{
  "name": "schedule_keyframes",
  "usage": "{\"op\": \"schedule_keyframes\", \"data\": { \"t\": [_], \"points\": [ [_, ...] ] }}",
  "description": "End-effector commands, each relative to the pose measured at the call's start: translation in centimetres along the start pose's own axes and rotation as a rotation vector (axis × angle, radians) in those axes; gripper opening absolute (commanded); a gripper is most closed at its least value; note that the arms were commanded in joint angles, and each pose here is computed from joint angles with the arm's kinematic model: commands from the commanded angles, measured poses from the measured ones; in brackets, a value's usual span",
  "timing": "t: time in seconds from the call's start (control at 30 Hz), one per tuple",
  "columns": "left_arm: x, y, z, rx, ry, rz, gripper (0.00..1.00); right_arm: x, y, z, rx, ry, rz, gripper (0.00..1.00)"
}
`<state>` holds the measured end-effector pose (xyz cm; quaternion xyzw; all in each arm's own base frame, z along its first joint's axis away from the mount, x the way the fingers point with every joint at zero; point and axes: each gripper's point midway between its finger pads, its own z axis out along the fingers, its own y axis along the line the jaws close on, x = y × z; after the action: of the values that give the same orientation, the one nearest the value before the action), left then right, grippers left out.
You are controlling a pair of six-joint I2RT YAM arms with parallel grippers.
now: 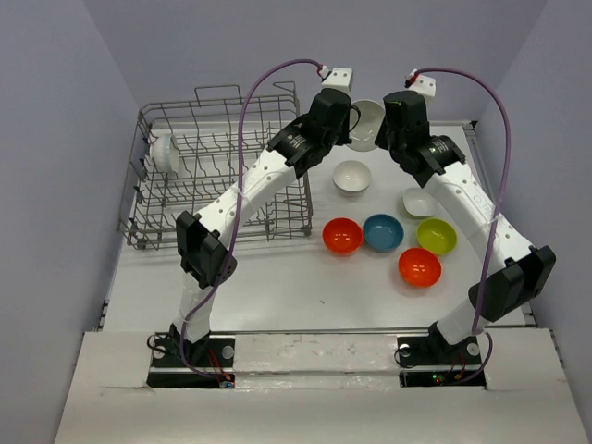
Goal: Load the bowls into the dish rack
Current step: Pass from the right arm to the left
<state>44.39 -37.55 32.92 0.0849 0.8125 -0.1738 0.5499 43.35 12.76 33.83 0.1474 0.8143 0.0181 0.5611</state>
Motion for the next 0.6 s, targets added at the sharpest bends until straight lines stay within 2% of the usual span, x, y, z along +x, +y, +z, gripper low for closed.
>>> {"op": "schedule_keyframes", "data": {
  "t": [0.0, 0.13, 0.37, 0.43, 0.57],
  "points": [
    [-3.1, -0.4, -1.2, 0.005, -0.075, -0.01, 0.22, -4.3, 2.0, -1.4, -0.047, -0.128, 0.076, 0.01],
    [-3.3, -0.1, -1.4, -0.01, -0.079, -0.006, 0.0, -4.3, 1.9, -1.2, -0.036, -0.131, 0.07, 0.01],
    [-3.6, 0.1, -1.7, -0.018, -0.085, 0.008, 0.0, -4.0, 1.9, -1.1, -0.042, -0.125, 0.067, 0.01],
    [-3.8, -0.1, -1.9, -0.013, -0.091, 0.008, 0.0, -4.0, 2.0, -1.2, -0.048, -0.125, 0.068, 0.17],
    [-5.0, -0.5, -3.0, 0.008, -0.125, -0.007, 0.0, -4.4, 2.1, -1.6, -0.062, -0.13, 0.077, 0.31]
  ]
}}
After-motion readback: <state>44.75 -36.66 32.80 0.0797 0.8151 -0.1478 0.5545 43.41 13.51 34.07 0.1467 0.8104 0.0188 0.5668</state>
